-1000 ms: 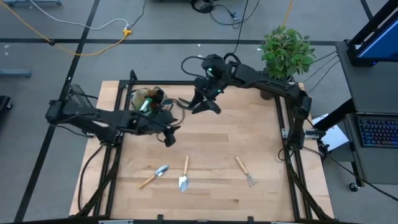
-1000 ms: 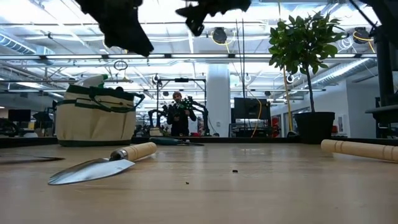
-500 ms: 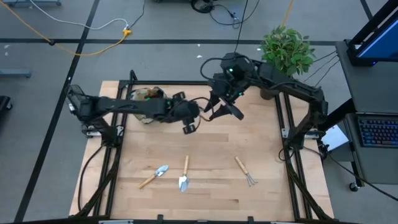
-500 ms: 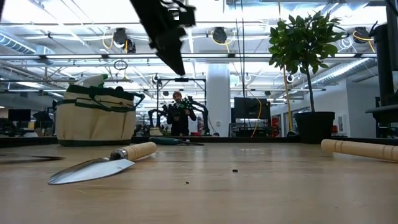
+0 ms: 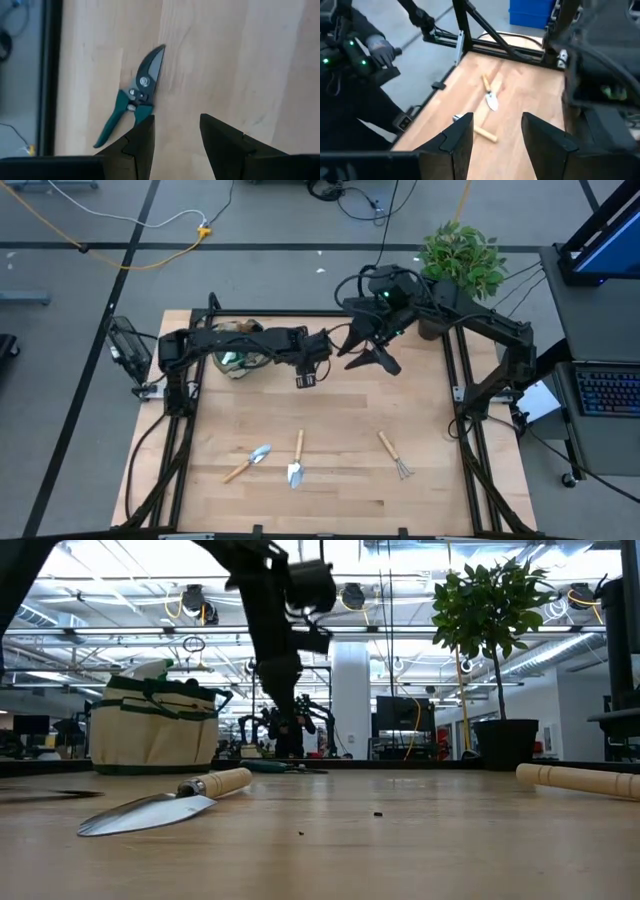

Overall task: Pick & Place Garden tools in Gardening bag
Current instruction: Put the shear scissor into the gardening bag

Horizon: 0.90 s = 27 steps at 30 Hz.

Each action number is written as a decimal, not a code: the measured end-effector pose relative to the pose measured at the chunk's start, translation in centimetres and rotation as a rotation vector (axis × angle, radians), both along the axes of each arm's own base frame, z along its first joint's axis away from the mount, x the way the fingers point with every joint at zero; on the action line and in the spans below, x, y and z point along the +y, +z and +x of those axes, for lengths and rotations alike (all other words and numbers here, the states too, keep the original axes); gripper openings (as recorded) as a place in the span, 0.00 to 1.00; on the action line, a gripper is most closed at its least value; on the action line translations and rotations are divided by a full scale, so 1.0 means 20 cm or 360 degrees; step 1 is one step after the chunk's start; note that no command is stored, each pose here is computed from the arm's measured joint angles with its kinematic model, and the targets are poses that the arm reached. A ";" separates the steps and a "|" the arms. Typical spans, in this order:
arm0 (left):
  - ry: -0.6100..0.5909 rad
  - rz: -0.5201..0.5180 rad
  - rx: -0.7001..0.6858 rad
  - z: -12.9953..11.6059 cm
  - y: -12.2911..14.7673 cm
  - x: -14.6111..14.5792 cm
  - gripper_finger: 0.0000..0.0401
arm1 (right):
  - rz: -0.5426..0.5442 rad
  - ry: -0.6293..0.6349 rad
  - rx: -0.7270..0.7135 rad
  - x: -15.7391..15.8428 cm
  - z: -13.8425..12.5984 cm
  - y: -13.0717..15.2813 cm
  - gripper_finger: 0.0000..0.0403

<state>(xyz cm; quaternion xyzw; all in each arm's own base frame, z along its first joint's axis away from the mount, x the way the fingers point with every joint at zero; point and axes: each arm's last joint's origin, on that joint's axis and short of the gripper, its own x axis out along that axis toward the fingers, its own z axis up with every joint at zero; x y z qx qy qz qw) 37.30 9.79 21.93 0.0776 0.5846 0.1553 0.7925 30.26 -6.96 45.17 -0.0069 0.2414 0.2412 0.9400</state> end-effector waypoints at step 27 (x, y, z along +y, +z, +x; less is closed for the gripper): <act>0.0071 -0.0201 0.0261 -0.11 -0.19 0.35 0.41 | -0.0211 -0.0233 0.0002 0.00 -0.13 0.07 0.40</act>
